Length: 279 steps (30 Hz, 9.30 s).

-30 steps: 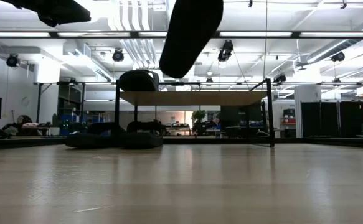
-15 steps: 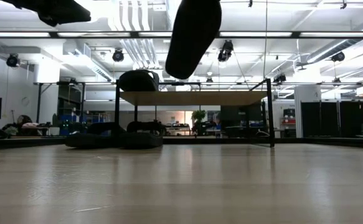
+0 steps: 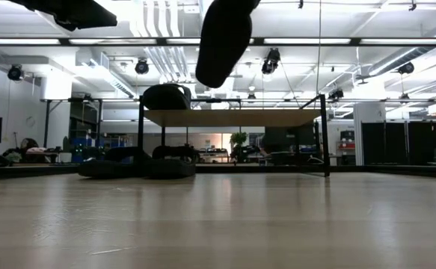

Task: Pick and place slides into the shelf
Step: Put the black slipper on the shelf

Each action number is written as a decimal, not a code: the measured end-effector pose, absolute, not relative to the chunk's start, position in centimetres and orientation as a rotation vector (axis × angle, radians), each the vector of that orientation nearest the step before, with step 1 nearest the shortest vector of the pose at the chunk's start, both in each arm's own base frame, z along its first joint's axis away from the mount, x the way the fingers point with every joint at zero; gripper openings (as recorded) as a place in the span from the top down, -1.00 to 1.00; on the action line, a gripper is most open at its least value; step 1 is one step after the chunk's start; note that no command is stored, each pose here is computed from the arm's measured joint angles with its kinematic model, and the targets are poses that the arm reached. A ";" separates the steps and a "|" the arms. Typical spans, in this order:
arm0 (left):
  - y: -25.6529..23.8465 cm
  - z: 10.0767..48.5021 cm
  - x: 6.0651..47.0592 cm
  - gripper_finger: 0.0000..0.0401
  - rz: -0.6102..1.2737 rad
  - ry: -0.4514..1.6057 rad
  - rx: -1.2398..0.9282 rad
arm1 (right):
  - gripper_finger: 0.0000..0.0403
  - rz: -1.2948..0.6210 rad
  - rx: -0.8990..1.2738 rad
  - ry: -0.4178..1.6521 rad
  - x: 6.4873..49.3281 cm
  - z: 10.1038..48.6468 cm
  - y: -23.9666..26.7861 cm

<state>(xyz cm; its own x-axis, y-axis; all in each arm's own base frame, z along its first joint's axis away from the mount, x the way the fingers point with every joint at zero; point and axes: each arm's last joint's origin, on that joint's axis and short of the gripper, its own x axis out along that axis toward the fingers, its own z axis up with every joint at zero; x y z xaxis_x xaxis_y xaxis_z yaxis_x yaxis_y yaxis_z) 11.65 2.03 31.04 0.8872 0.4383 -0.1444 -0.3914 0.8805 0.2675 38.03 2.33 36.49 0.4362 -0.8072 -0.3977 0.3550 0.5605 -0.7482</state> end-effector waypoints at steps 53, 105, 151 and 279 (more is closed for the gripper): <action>2.0 31.0 10.7 0.12 0.442 0.177 0.231 | 0.96 -0.964 -0.794 0.958 43.7 26.3 -3.3; 2.0 31.0 10.8 0.12 0.442 0.178 0.229 | 0.02 -0.819 -0.655 0.863 44.2 28.7 -1.5; 4.2 19.5 18.3 0.12 0.766 1.057 0.604 | 0.12 -0.849 -0.519 0.926 36.2 39.1 0.3; 4.8 29.3 11.1 1.00 0.339 -0.001 0.659 | 0.26 -0.049 -0.890 0.672 38.5 42.0 3.7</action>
